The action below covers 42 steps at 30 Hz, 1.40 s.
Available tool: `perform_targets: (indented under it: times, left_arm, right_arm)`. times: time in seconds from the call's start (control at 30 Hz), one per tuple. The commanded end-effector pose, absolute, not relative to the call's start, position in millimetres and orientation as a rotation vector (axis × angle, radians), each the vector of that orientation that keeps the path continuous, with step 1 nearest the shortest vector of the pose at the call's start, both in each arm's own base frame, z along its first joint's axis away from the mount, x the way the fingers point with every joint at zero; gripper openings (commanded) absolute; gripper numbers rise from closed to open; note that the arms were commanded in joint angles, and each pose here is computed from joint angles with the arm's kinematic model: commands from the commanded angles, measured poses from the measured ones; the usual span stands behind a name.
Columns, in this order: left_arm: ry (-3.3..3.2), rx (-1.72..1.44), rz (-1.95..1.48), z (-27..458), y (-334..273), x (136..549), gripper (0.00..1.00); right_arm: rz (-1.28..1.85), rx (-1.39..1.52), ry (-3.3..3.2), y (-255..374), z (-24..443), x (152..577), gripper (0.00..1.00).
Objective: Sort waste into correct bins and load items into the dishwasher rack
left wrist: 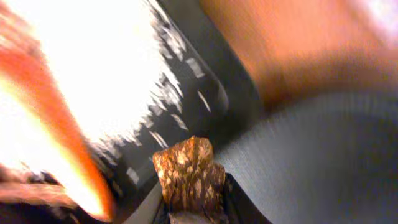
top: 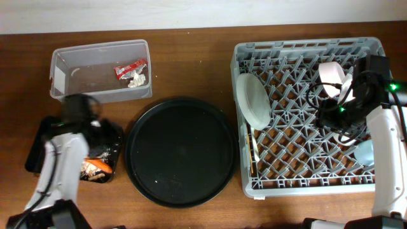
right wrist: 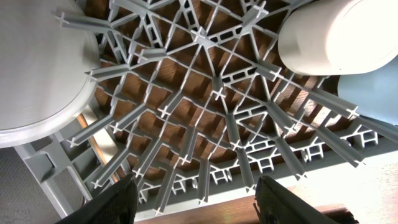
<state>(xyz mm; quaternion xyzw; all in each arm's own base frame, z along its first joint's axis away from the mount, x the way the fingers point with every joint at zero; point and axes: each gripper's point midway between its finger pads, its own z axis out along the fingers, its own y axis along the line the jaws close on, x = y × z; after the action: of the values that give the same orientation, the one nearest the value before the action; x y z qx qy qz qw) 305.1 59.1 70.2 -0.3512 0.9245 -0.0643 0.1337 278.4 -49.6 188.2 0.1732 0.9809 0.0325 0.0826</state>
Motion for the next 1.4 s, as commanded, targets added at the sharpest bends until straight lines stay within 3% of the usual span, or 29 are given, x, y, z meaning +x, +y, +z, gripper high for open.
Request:
perform_targets:
  times: [0.0,0.17,0.4,0.43,0.47,0.53,0.57,0.83,0.93,1.07,1.23,1.37]
  left_arm:
    - [2.541,-1.134,-0.091,82,118,306,0.13]
    - [2.484,-1.296,-0.03,61,162,298,0.13]
    - [2.515,-1.408,-0.021,25,179,289,0.15]
    - [2.509,-1.407,-0.02,26,181,290,0.2]
    - [2.507,-1.406,-0.02,26,181,290,0.37]
    - [2.507,-1.403,-0.035,27,180,292,0.6]
    - [2.506,-1.4,-0.05,28,179,293,0.64]
    - [2.488,-1.312,-0.111,95,169,314,0.67]
    - [2.551,-1.13,-0.121,110,136,324,0.68]
    - [2.778,-0.707,-0.147,106,57,328,0.74]
    - [3.072,-0.248,-0.148,102,-7,282,0.96]
    - [3.184,-0.266,-0.144,122,4,250,0.97]
  right_arm:
    - [0.104,0.525,2.912,-50,193,280,0.64]
    - [0.104,0.525,2.912,-50,193,280,0.64]
    - [0.104,0.524,2.908,-50,193,281,0.64]
    - [0.104,0.524,2.908,-50,193,282,0.64]
    - [0.104,0.524,2.907,-50,193,282,0.67]
    - [0.104,0.524,2.907,-50,193,282,0.68]
    - [0.104,0.524,2.907,-50,193,282,0.68]
    - [0.104,0.524,2.906,-50,193,282,0.69]
    - [0.163,0.517,2.903,-44,193,284,0.86]
    - [0.337,0.304,2.921,-12,193,290,0.93]
    - [0.37,-0.02,2.959,39,183,298,0.99]
    - [0.35,-0.053,2.945,45,183,302,0.99]
